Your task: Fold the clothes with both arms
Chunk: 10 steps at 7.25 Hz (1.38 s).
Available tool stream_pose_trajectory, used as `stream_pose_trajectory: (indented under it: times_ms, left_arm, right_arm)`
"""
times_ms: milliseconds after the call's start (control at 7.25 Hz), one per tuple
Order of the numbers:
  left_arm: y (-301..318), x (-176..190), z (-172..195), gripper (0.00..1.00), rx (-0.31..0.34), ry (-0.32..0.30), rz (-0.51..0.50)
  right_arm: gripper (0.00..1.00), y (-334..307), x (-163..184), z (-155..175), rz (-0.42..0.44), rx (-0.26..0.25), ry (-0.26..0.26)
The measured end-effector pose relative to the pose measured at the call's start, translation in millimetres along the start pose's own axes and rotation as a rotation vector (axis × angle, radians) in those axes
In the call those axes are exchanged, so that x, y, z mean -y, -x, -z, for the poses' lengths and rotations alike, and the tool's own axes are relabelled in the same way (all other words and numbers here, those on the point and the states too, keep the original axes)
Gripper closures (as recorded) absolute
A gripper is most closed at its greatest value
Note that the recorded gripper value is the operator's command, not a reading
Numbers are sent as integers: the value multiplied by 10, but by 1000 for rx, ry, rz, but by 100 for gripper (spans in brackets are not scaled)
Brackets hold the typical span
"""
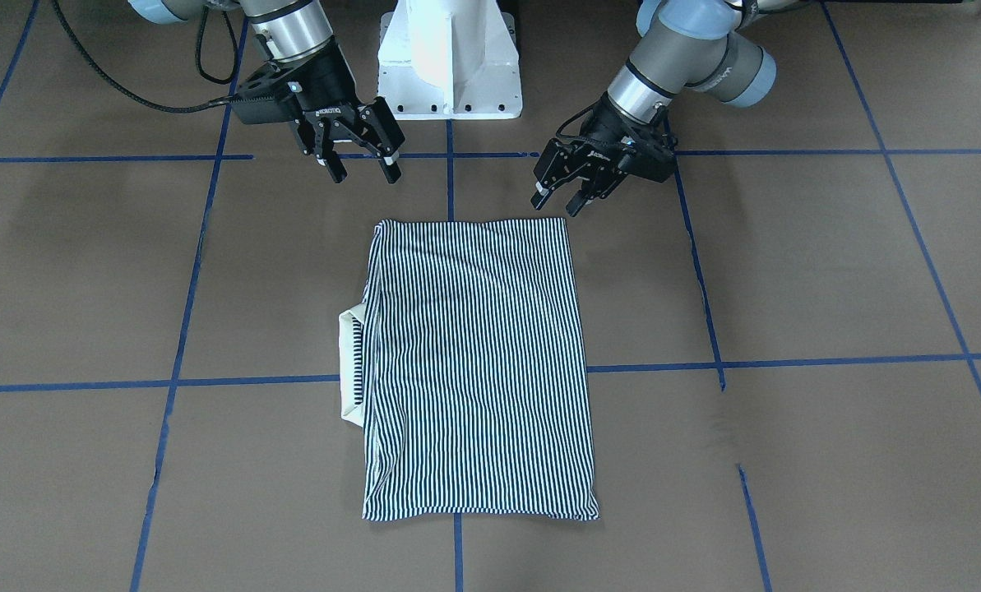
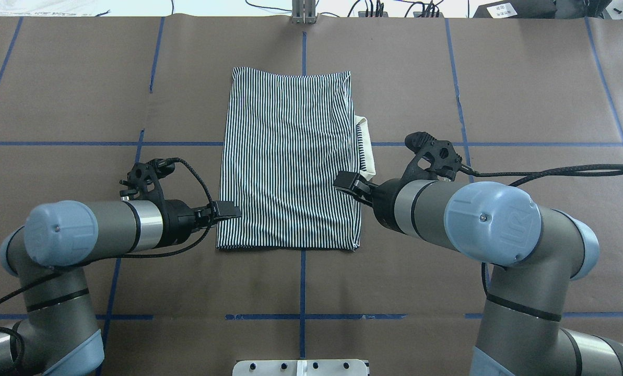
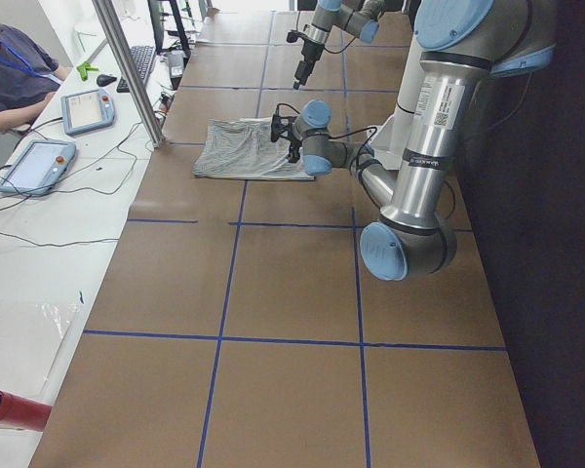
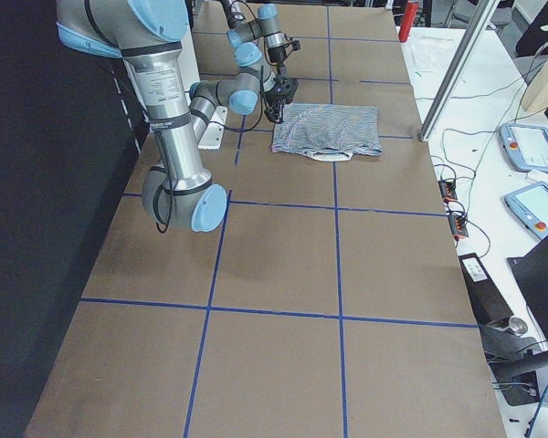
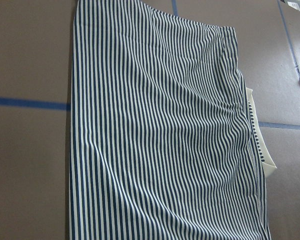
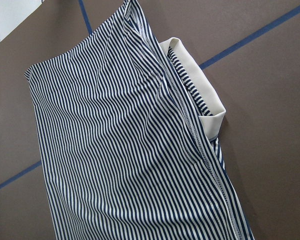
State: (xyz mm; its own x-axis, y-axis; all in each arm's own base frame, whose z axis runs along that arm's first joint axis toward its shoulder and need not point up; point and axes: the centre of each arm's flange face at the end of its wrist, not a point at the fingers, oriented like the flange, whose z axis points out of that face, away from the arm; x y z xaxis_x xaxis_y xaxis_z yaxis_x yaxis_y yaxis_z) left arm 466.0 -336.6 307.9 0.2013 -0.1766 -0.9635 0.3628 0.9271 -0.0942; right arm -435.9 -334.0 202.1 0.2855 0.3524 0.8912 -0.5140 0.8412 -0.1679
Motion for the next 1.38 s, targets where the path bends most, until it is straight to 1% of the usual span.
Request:
stream_pose_trajectory:
  times_ms: [138,276,551,965,1379]
  left_arm:
    - [75,-74,-109,48,19,-17,42]
    - [152,-89,-203,47,39,-33,58]
    - [283,-98,-343,46,73,-45,62]
    - [381,-102,-397,46,94,-45,56]
    - [411,-105,-432,46,102,-45,54]
  right_arm:
    - [0,-9,-12,-7,-6,2,-8]
    - [0,-21,-10,-12,-7,1,-16]
    - [0,-41,-3,-20,-8,-1,-22]
    - [0,-45,4,-22,-7,-1,-29]
    - [0,-42,7,-16,-7,1,-32]
